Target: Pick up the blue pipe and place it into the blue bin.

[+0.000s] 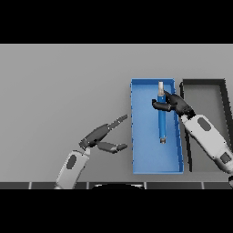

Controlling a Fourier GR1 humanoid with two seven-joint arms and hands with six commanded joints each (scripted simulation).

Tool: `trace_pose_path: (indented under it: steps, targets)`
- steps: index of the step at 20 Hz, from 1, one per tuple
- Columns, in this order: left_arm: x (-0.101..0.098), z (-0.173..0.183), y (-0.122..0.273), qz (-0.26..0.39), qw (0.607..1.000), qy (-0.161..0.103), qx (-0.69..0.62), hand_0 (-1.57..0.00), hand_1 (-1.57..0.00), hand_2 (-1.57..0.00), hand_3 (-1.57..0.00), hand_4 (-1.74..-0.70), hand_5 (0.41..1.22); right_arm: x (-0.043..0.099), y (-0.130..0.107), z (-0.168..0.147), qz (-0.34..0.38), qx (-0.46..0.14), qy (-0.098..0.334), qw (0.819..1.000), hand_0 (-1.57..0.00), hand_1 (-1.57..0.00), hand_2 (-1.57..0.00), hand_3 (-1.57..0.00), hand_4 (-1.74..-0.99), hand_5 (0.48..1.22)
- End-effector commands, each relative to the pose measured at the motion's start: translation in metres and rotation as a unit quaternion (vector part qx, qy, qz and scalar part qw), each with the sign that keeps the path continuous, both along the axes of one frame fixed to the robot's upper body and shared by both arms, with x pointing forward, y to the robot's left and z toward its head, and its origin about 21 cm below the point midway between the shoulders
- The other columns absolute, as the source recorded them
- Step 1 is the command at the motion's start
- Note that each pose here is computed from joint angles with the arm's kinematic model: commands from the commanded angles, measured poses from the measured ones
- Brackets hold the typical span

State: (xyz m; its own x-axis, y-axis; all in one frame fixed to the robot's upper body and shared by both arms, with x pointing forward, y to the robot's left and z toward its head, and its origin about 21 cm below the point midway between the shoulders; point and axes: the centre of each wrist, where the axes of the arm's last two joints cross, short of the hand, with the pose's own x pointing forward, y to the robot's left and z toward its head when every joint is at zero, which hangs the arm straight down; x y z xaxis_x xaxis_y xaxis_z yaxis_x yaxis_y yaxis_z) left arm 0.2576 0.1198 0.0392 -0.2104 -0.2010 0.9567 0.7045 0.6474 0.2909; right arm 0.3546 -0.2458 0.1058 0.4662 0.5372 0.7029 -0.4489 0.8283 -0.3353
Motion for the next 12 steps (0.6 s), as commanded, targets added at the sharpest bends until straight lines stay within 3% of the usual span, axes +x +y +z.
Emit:
trace_pose_path:
  steps: [1,6,12]
  targets:
    - [0.0013,0.0008,-0.0003,-0.001,1.0,0.002,0.002,0.0,0.0,0.0,0.0,-0.93,0.496,-0.0003,-0.0006,-0.0011,0.009,-0.016,0.005,1.0,-0.09,-0.09,-0.08,-0.02,-1.175,0.788]
    - [0.0003,-0.0014,-0.0071,-0.002,1.0,0.008,0.002,0.0,0.0,0.0,0.0,-0.93,0.497,-0.004,-0.0008,-0.003,0.03,-0.032,0.008,0.999,-0.03,-0.03,-0.03,-0.01,-1.099,0.725]
    - [-0.0019,0.0013,-0.0057,0.001,1.0,0.002,0.004,0.0,0.0,0.0,0.0,-0.93,0.495,-0.002,0.0004,-0.0037,0.056,-0.035,0.001,0.998,-0.02,-0.02,-0.02,0.0,-1.084,0.714]
